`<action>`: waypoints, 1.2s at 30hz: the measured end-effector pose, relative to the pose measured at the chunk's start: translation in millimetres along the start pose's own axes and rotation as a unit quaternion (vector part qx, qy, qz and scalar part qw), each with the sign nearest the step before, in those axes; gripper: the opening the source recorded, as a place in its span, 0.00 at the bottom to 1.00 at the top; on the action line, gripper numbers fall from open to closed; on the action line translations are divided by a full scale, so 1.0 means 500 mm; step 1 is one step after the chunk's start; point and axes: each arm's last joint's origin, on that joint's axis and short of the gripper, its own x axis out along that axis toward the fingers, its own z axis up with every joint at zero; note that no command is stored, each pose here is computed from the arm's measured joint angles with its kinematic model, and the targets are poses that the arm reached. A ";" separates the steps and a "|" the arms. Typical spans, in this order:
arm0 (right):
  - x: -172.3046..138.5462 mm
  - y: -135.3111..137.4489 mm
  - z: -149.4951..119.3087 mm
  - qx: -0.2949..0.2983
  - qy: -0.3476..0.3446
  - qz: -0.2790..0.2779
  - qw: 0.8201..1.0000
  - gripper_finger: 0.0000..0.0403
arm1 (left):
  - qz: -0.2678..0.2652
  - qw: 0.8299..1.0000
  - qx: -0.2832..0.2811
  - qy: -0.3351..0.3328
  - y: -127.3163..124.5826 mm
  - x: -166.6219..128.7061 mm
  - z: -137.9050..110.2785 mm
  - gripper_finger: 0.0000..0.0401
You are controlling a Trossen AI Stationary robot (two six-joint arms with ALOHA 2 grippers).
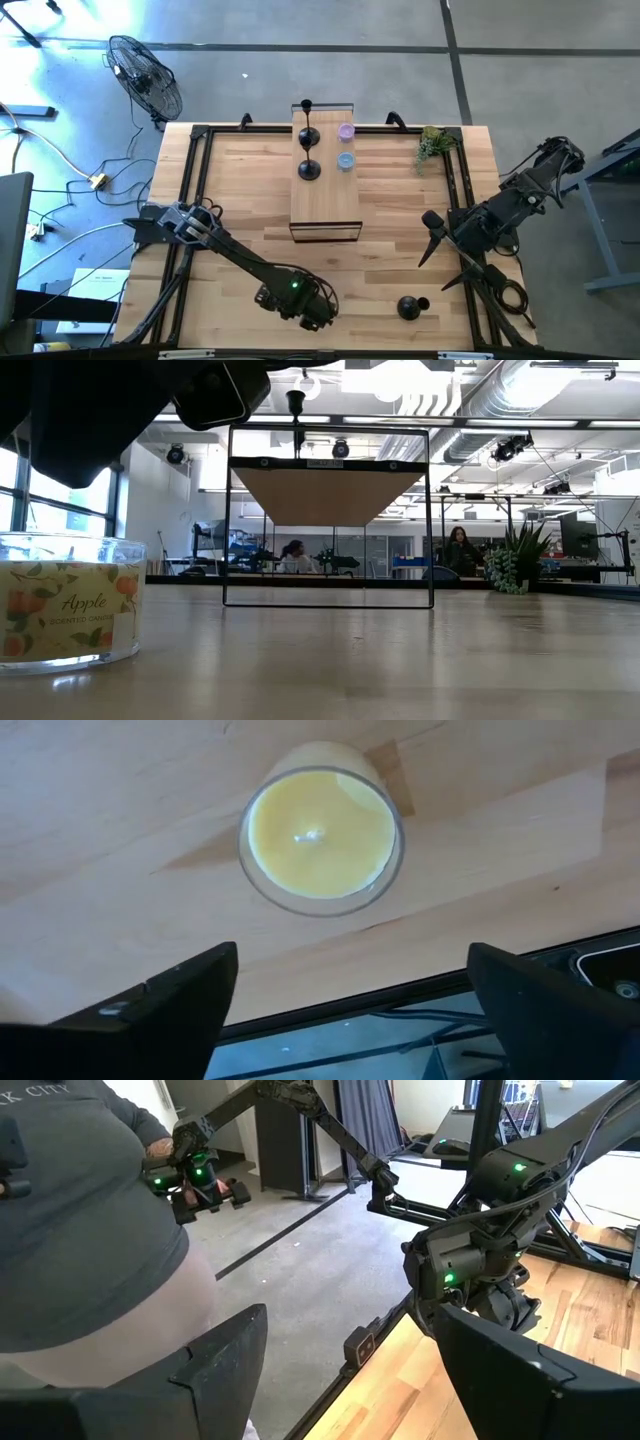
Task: Pick & Place candle stick holders
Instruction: Put the yellow scented candle on the shelf
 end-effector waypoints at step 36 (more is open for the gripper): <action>0.000 -0.001 0.002 0.003 -0.007 -0.014 1.000 0.70 | 0.005 0.999 0.026 -0.045 0.003 0.000 0.005 0.89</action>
